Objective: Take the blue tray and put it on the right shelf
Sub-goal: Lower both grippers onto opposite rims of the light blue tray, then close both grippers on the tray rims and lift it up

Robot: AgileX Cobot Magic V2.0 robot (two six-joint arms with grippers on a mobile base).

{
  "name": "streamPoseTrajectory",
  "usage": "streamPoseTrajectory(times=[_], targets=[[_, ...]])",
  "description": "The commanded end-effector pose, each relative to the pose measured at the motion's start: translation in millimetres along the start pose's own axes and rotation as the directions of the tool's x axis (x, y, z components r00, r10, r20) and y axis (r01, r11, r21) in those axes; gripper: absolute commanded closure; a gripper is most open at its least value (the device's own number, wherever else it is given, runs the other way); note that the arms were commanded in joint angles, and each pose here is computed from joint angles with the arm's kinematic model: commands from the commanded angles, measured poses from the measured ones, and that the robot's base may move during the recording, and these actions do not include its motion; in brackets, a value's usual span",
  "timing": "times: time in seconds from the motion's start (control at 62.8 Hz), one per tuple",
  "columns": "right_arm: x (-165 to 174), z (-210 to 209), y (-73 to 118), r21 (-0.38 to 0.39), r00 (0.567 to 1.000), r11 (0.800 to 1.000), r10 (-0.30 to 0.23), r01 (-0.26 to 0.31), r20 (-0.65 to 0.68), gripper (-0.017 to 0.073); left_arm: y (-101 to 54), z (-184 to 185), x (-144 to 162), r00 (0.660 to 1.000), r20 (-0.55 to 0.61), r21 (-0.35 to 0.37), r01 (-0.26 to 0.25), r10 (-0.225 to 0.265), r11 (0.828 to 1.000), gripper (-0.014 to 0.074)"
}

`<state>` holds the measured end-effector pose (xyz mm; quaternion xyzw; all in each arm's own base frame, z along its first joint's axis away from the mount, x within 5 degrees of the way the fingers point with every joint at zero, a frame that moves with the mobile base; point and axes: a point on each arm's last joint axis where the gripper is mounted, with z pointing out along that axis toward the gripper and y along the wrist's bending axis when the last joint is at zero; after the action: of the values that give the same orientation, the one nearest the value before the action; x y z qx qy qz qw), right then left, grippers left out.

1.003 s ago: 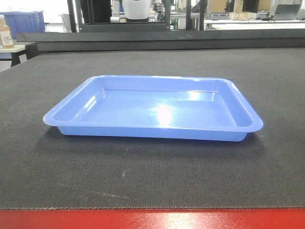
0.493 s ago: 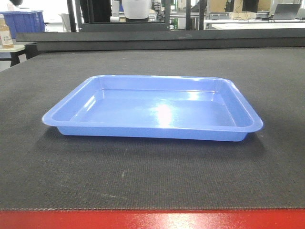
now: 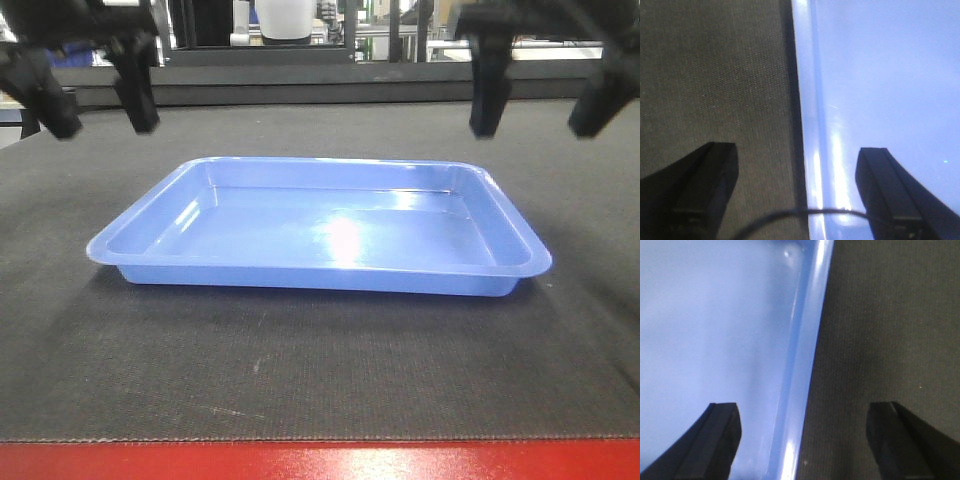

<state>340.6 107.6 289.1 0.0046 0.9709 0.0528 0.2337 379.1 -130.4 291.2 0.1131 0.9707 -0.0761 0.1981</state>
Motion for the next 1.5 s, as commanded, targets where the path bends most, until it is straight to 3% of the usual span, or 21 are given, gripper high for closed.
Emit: streamPoseTrajectory(times=[0.0, 0.111, 0.557, 0.637, 0.716, 0.875, 0.955, 1.066, 1.146, 1.48], targets=[[-15, -9, 1.9, -0.009, 0.996, 1.000, 0.004, -0.003, 0.085, -0.0062, -12.0, -16, -11, 0.997, 0.077, -0.005, -0.022, 0.022, 1.000, 0.0195], [-18, 8, 4.6, -0.013, 0.998, 1.000, 0.011, -0.010, 0.064, -0.0062, -14.2, 0, -13, 0.999, 0.052, -0.048, -0.003, 0.006, 0.999, 0.0195], [-17, 56, 6.9, 0.001, 1.000, 1.000, 0.007, -0.007, 0.004, -0.0050, -12.1, 44, -14, 1.000, -0.004, -0.057, 0.029, -0.029, 0.998, 0.0195], [-16, 59, 6.9, 0.003, 1.000, 1.000, 0.007, -0.007, -0.001, 0.0032, -12.1, 45, -14, 1.000, -0.003, -0.056, 0.029, -0.029, 0.998, 0.0195], [-16, 62, 7.0, 0.004, 1.000, 1.000, 0.007, -0.007, -0.006, 0.0180, -12.1, 45, -15, 1.000, 0.001, -0.056, 0.029, -0.029, 0.998, 0.0235], [-15, 65, 7.1, 0.004, 1.000, 1.000, 0.009, -0.009, -0.015, 0.0527, -12.6, 46, -15, 0.999, 0.000, -0.050, 0.034, -0.034, 0.998, 0.0487], [-15, 66, 7.1, 0.005, 1.000, 1.000, 0.009, -0.009, -0.016, 0.0496, -12.8, 49, -14, 0.999, -0.008, -0.047, 0.037, -0.037, 0.998, 0.0647], [-16, 60, 6.9, 0.007, 1.000, 1.000, 0.010, -0.010, -0.020, 0.0504, -12.0, 50, -12, 0.999, -0.031, -0.056, 0.033, -0.035, 0.998, 0.0636], [-20, 40, 7.2, -0.004, 1.000, 1.000, 0.012, -0.012, 0.015, 0.0504, -12.1, 38, -12, 0.999, -0.035, -0.062, 0.034, -0.036, 0.997, 0.0635], [-13, -84, 1.7, -0.067, 0.970, 0.998, 0.007, 0.010, 0.243, 0.0504, -9.0, -86, 4, 0.987, 0.162, -0.105, 0.028, -0.011, 0.994, 0.0635]])
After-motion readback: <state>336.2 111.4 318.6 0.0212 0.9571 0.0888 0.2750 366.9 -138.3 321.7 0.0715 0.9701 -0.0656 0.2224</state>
